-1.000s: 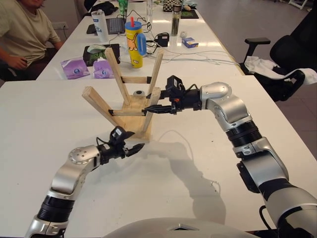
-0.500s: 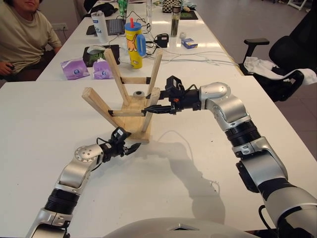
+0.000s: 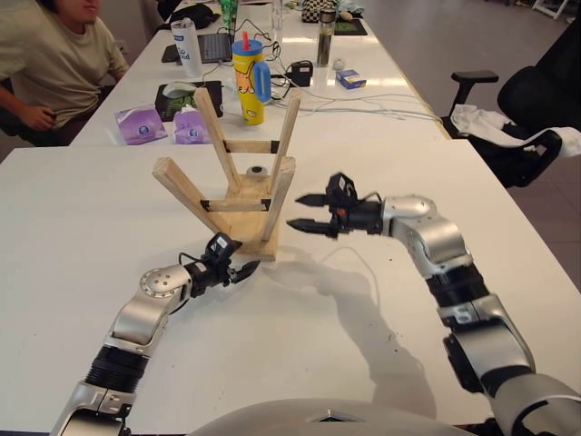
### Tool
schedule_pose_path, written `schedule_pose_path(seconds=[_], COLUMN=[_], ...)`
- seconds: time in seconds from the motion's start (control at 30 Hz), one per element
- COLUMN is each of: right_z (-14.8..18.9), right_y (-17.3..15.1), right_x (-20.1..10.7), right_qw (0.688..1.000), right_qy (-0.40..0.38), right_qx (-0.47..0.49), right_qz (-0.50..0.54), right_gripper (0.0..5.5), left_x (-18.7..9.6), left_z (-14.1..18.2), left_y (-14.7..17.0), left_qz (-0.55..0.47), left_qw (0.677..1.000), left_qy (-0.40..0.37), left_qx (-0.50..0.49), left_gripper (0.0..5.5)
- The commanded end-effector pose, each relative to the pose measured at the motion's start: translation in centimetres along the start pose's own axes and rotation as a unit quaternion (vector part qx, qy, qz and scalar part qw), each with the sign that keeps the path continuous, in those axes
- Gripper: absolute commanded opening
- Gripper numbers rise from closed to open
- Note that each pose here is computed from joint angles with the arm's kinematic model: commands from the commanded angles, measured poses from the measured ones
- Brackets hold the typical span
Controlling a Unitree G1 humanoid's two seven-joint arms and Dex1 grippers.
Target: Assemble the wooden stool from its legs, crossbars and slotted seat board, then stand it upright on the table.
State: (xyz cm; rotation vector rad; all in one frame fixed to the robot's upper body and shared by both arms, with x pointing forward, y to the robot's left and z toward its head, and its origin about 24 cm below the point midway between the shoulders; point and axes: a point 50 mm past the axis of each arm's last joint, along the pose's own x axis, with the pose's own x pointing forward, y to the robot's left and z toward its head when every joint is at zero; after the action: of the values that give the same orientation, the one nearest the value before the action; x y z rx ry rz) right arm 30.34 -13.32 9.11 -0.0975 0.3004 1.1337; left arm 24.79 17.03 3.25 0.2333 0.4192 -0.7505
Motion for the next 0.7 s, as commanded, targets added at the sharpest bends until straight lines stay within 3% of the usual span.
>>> schedule_pose_path(seconds=[0.03,0.2,0.37,0.43,0.47,0.5,0.57,0.63,0.7], right_z=[4.4,13.4,19.2,19.9,18.1,14.2,5.5,-0.4,-1.7], right_y=[-1.2,0.7,2.9,2.9,2.5,2.0,2.3,3.4,3.4], right_x=[-2.4,-3.1,-1.9,-0.9,1.4,4.8,9.0,9.8,9.4], right_qw=[0.991,0.949,0.906,0.891,0.906,0.94,0.977,0.982,0.982], right_qy=[-0.118,-0.315,-0.422,-0.452,-0.416,-0.32,-0.118,0.002,0.022], right_qx=[0.003,0.021,0.011,0.032,0.079,0.116,0.152,0.158,0.152], right_qz=[-0.065,-0.007,0.014,0.016,0.009,-0.033,-0.089,-0.103,-0.113], right_gripper=[2.52,1.7,1.7,1.7,1.7,1.7,1.7,1.7,1.7], left_x=[-0.2,-0.2,0.3,0.4,0.5,0.7,1.1,1.2,1.2], left_z=[-5.6,-6.0,-6.0,-6.0,-5.9,-5.8,-5.5,-5.4,-5.5], left_y=[-1.9,-2.0,-2.0,-2.0,-2.0,-2.1,-2.1,-2.0,-2.0], left_qz=[-0.004,-0.003,-0.006,-0.003,-0.003,-0.004,-0.006,-0.005,-0.002], left_qw=[0.99,0.989,0.99,0.99,0.99,0.99,0.991,0.991,0.991], left_qy=[0.122,0.128,0.13,0.128,0.126,0.122,0.118,0.115,0.116], left_qx=[-0.066,-0.068,-0.06,-0.064,-0.066,-0.067,-0.066,-0.068,-0.071], left_gripper=[3.41,3.41,3.41,3.41,3.41,3.41,3.41,3.41,3.41])
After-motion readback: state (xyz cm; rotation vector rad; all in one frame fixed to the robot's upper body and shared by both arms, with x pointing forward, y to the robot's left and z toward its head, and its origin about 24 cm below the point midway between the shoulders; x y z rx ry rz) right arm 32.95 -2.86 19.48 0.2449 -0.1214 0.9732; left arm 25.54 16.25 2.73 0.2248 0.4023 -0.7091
